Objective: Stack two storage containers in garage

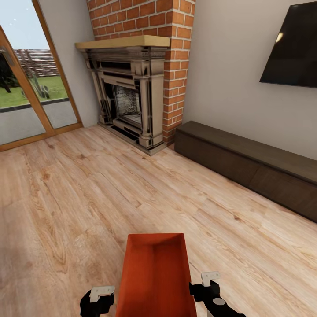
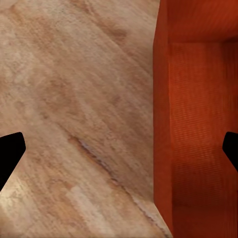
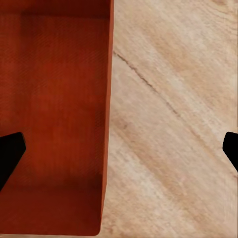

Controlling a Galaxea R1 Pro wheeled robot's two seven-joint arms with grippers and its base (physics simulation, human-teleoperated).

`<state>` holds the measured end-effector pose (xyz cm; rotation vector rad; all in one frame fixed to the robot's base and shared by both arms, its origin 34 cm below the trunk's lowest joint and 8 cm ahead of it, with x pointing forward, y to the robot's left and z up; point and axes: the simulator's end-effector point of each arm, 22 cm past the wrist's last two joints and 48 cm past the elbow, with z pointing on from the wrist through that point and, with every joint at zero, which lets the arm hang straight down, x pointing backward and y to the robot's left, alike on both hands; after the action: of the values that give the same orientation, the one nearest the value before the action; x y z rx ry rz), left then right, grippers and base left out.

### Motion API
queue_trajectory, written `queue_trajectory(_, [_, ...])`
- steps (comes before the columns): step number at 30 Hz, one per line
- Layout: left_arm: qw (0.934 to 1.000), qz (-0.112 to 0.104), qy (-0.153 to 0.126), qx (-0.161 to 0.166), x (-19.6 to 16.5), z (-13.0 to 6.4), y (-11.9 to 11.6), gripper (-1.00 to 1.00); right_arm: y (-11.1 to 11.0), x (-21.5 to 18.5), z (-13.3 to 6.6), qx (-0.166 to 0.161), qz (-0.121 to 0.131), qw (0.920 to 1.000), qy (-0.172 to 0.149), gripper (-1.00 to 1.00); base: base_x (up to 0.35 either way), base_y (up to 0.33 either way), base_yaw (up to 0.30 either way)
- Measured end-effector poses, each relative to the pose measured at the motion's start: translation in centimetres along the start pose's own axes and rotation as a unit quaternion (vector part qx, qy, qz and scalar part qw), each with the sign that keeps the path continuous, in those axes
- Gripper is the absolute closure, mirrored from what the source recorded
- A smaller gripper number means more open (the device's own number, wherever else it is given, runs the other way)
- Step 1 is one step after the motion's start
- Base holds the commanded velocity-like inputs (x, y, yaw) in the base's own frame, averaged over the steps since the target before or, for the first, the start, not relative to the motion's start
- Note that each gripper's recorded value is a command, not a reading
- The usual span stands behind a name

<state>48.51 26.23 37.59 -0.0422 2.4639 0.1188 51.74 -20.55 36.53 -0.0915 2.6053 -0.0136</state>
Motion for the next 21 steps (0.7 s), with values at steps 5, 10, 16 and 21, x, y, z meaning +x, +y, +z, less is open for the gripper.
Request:
queue_trajectory(5, [1.0000,0.000,0.000,0.000,0.00,0.00,0.00,-1.00,0.00,-0.01,0.00,0.000,0.000,1.0000,0.000,-1.00,0.000,0.021,0.000])
queue_trajectory(10, [1.0000,0.000,0.000,0.000,0.00,0.00,0.00,-1.00,0.00,0.03,0.00,0.000,0.000,1.0000,0.000,-1.00,0.000,0.005,0.000])
queue_trajectory(16, [1.0000,0.000,0.000,0.000,0.00,0.00,0.00,-1.00,0.00,0.01,0.00,0.000,0.000,1.0000,0.000,-1.00,0.000,0.001,-0.017])
queue_trajectory(21, [1.0000,0.000,0.000,0.000,0.00,0.00,0.00,-1.00,0.00,0.00,0.00,0.000,0.000,1.0000,0.000,-1.00,0.000,0.000,-0.032])
